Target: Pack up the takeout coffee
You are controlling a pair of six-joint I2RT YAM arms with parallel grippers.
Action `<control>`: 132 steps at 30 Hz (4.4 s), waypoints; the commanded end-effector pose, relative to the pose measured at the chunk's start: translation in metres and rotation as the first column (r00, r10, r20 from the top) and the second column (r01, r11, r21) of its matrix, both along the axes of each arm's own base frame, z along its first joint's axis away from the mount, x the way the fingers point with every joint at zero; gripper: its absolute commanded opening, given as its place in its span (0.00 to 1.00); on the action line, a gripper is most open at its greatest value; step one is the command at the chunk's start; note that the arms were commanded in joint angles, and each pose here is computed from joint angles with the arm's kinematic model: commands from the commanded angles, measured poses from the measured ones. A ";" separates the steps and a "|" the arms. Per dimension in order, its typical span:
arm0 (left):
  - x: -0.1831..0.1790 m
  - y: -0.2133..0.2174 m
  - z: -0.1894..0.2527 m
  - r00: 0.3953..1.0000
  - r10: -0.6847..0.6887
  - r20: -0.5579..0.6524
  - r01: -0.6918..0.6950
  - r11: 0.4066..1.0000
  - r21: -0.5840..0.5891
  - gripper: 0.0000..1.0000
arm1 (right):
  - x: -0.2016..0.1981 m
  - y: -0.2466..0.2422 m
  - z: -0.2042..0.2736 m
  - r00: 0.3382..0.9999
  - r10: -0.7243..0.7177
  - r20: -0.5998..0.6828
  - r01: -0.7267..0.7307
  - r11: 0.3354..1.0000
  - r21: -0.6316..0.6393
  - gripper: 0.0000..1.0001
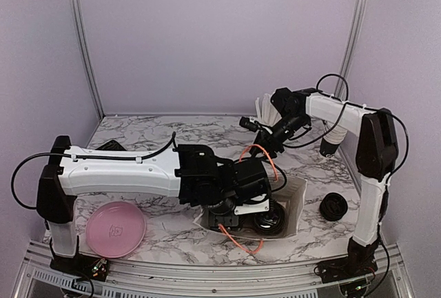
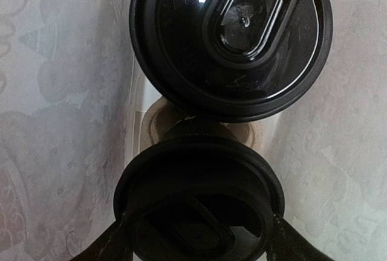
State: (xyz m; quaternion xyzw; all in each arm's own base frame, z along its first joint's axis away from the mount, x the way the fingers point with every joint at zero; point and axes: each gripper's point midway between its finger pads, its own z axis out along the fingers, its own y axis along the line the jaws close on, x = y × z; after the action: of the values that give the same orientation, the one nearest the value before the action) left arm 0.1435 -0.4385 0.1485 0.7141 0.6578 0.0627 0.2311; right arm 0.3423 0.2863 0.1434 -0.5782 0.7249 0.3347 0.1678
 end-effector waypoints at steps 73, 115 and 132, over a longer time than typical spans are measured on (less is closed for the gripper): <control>0.024 0.000 0.086 0.961 0.204 -0.185 -0.240 0.950 -0.199 0.99 | 0.001 -0.059 0.054 0.992 -0.114 0.053 0.112 0.993 0.046 0.50; 0.066 0.062 0.295 0.941 0.332 0.060 -0.196 0.685 -0.702 0.99 | 0.059 -0.087 0.177 0.860 -0.438 0.263 0.388 0.895 0.222 0.43; 0.208 0.250 0.243 0.472 0.871 -0.135 -0.383 0.065 -0.921 0.89 | 0.141 -0.134 0.166 0.716 -0.666 0.210 0.617 0.744 0.257 0.34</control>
State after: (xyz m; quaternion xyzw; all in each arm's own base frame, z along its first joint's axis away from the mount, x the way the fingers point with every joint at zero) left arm 0.3393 -0.2155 0.3808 0.1495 0.7741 0.0550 0.6127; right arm 0.4692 0.1581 0.3085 -0.3316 0.8152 0.2271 0.4171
